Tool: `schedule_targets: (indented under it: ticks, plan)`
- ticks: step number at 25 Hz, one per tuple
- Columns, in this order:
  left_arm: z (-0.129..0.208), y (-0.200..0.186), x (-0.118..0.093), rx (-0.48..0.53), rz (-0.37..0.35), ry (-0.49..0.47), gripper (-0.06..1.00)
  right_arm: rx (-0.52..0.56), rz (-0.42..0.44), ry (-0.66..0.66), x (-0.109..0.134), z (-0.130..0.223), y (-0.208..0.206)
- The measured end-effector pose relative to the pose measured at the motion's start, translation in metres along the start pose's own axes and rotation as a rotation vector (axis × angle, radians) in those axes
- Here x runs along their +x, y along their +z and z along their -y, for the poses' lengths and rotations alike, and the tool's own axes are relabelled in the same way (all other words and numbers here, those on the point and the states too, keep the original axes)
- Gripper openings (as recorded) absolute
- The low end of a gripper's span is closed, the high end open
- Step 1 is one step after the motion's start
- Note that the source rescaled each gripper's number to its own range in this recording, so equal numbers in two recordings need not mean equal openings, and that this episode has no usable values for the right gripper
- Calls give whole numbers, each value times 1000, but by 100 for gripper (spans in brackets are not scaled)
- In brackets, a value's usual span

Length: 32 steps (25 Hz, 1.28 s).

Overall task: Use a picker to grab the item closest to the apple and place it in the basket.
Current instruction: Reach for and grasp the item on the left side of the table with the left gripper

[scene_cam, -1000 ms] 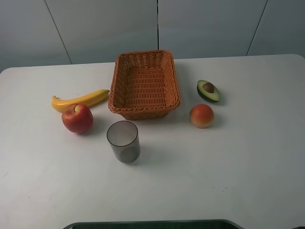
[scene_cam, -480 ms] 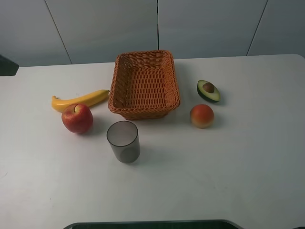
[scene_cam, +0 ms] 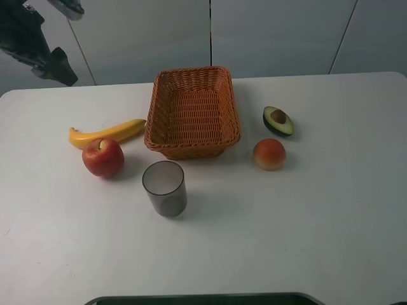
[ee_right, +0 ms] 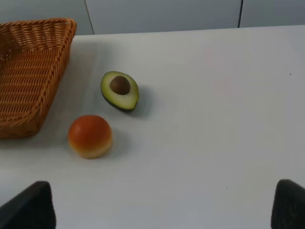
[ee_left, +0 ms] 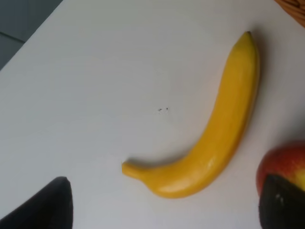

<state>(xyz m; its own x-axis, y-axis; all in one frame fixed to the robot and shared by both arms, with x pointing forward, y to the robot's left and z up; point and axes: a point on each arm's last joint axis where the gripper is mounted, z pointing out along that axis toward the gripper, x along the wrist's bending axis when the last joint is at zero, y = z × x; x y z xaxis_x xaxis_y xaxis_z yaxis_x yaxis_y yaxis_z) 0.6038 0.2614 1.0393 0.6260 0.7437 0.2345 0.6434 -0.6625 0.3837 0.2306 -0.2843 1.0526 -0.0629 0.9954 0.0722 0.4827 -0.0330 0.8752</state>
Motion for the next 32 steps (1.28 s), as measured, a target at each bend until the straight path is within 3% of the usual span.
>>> schedule_targets:
  ticks: [3, 10, 19, 22, 26, 32]
  plan:
    - [-6, 35, 5, 42, 43, 40, 100, 0, 0, 0, 0, 0, 0]
    - [9, 102, -1, 155, 156, 271, 100, 0, 0, 0, 0, 0, 0]
    - [14, 118, 4, 161, 142, 522, 100, 0, 0, 0, 0, 0, 0]
    - [17, 126, 1, 170, 174, 588, 100, 0, 0, 0, 0, 0, 0]
    - [22, 135, -5, 179, 244, 621, 100, 0, 0, 0, 0, 0, 0]
    - [23, 136, -5, 181, 257, 626, 100, 0, 0, 0, 0, 0, 0]
